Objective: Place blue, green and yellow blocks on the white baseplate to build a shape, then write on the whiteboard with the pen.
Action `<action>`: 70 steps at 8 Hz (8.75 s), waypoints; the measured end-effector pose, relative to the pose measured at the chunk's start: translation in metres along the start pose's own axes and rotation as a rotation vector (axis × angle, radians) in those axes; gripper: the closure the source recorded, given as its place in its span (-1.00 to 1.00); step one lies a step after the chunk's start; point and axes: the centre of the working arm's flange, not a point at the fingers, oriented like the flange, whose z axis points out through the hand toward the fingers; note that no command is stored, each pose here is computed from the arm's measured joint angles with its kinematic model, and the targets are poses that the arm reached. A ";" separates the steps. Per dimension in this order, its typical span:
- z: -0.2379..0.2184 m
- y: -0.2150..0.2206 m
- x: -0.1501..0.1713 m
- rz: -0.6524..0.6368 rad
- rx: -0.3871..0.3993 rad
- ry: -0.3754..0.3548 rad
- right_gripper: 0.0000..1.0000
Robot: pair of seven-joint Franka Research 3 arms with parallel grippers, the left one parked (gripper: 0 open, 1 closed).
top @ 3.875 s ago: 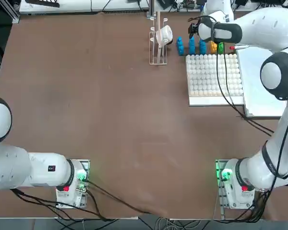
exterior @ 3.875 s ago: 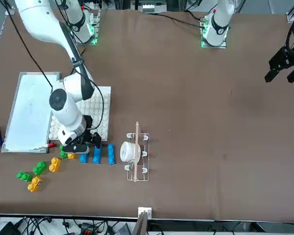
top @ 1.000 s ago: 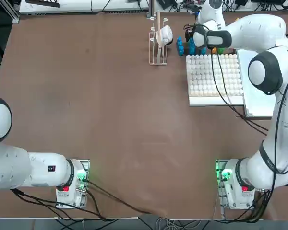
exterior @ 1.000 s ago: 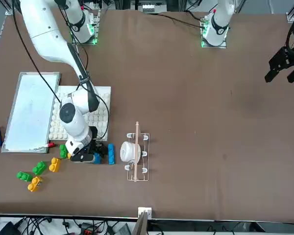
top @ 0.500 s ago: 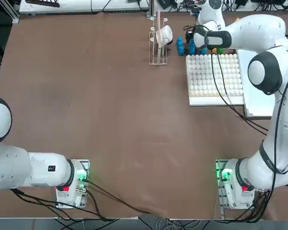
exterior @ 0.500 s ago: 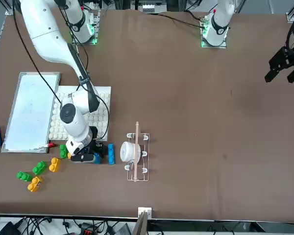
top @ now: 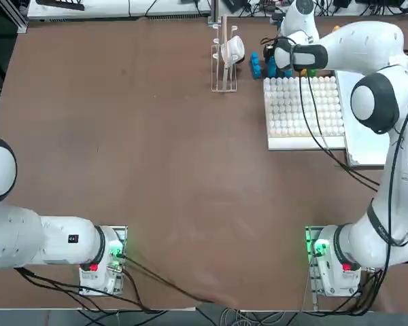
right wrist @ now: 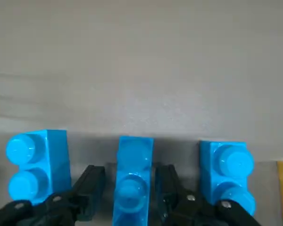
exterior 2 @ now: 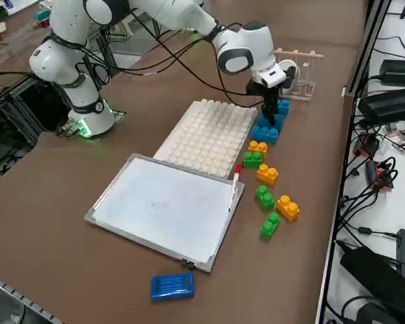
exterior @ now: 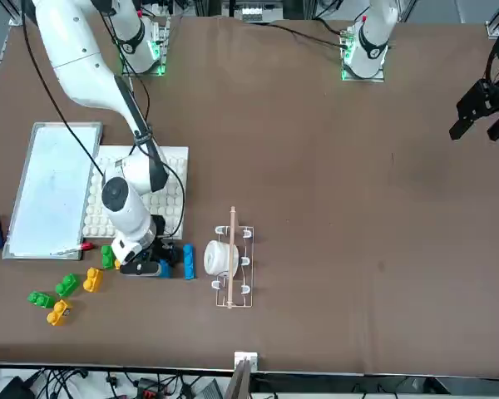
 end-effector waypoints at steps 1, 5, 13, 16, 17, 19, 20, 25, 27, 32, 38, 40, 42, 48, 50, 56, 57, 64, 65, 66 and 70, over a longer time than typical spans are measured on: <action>0.000 0.000 0.000 -0.001 0.000 0.000 -0.17; -0.001 0.001 0.000 -0.004 -0.006 -0.011 0.22; -0.081 0.018 0.034 -0.138 -0.061 -0.034 0.22; -0.135 0.019 0.036 -0.228 -0.085 -0.064 0.22; -0.148 0.023 0.032 -0.238 -0.095 -0.082 0.22; -0.170 0.042 0.018 -0.272 -0.109 -0.097 0.22; -0.180 0.051 0.006 -0.299 -0.115 -0.109 0.22; -0.221 0.086 -0.079 -0.438 -0.088 -0.170 0.22; -0.229 0.109 -0.095 -0.512 -0.059 -0.206 0.22; -0.241 0.117 -0.115 -0.858 0.018 -0.240 0.22; -0.223 0.107 -0.137 -1.276 0.130 -0.306 0.22; -0.220 0.097 -0.150 -1.354 0.202 -0.285 0.22; -0.221 0.091 -0.156 -1.436 0.239 -0.252 0.22; -0.197 0.141 -0.182 -1.574 0.397 -0.076 0.22; -0.183 0.152 -0.206 -1.551 0.448 -0.035 0.22; -0.163 0.167 -0.226 -1.523 0.457 -0.009 0.22; -0.155 0.170 -0.227 -1.513 0.447 -0.015 0.22; -0.126 0.173 -0.235 -1.454 0.433 -0.035 0.22; -0.124 0.169 -0.238 -1.453 0.428 -0.039 0.22; -0.122 0.164 -0.241 -1.451 0.422 -0.044 0.22; -0.117 0.152 -0.249 -1.438 0.406 -0.057 0.22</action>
